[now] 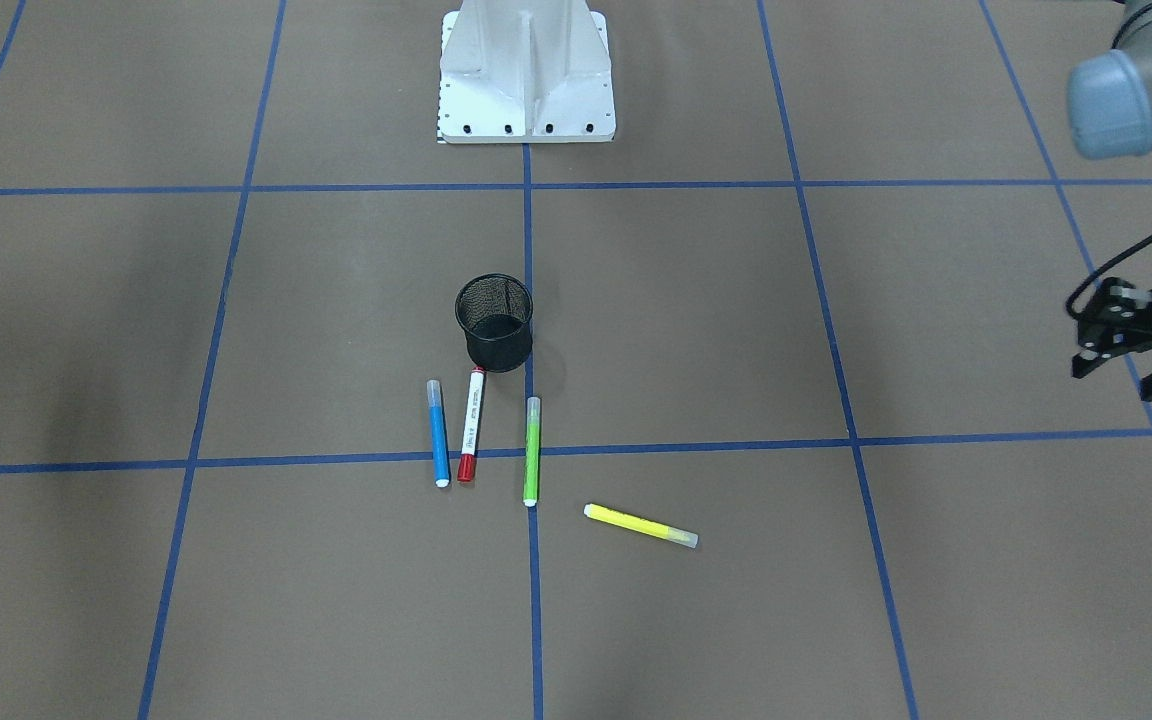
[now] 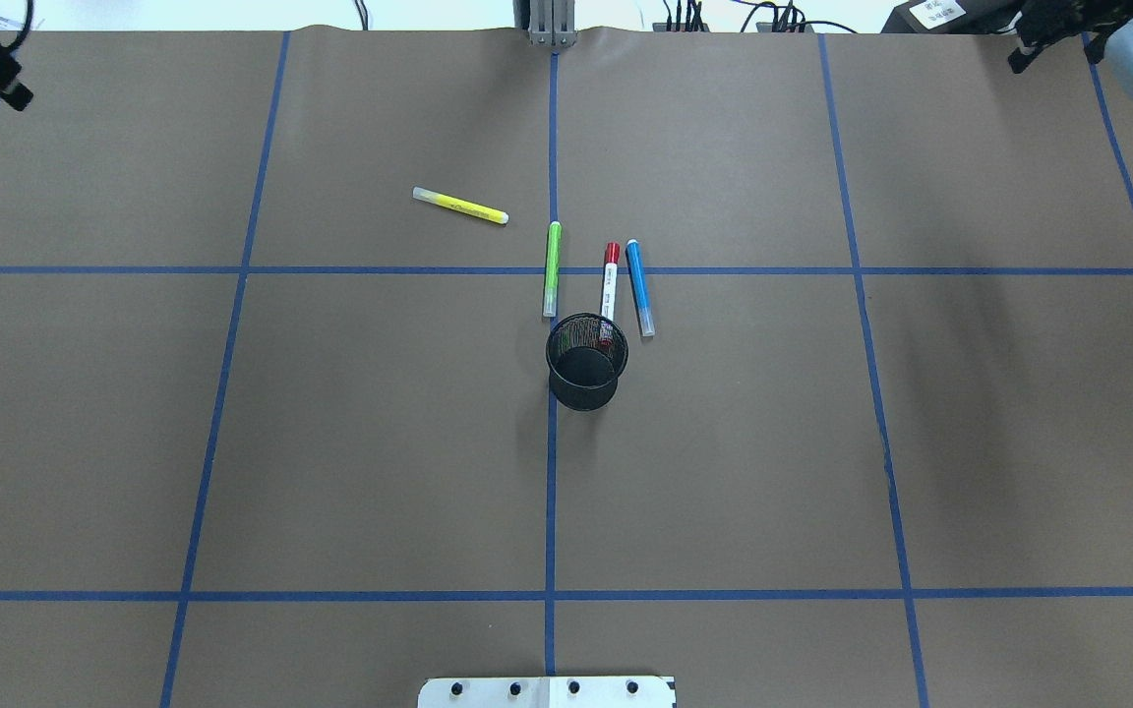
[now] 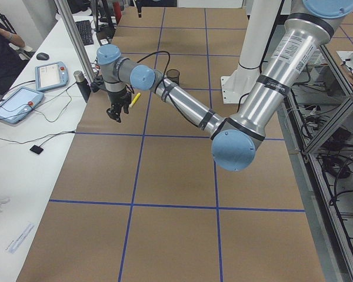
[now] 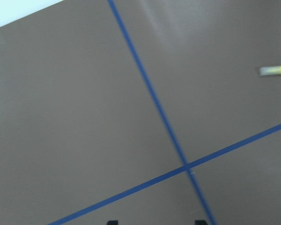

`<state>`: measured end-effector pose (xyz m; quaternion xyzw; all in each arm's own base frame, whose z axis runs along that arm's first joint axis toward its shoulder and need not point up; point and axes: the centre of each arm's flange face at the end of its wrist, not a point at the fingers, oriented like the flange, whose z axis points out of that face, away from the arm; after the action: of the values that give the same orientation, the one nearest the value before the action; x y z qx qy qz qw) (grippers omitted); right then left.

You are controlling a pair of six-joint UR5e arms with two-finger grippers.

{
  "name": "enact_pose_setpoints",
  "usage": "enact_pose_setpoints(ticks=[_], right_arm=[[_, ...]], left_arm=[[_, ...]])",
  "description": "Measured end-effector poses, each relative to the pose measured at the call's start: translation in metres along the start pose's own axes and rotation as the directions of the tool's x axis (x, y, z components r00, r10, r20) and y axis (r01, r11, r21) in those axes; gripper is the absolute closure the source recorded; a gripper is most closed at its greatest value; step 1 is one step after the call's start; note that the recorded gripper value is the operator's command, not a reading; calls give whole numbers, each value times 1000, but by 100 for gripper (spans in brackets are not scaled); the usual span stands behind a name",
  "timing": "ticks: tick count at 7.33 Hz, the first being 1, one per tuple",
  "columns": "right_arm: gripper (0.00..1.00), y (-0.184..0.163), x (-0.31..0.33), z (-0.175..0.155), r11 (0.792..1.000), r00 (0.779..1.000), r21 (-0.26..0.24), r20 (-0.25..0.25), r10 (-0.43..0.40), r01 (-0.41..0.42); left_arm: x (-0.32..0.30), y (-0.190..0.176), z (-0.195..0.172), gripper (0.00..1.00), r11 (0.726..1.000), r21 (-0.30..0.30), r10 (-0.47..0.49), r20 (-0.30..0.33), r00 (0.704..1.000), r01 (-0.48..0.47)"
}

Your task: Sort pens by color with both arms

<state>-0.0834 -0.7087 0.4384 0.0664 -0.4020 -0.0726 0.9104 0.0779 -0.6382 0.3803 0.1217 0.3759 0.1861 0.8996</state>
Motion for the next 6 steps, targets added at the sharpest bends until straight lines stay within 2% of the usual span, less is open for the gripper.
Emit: enact_pose_setpoints(ticks=[3,6], right_arm=[[1,57,115,-11,998,999,37,5,49,-49],[1,123,180,1,998,1000,58,-4,27,-26]], left_arm=[[-144,75,-12,37,1000,15,25,-78,997,-24],[-215,161,-11,35,999,31,15,-75,997,-12]])
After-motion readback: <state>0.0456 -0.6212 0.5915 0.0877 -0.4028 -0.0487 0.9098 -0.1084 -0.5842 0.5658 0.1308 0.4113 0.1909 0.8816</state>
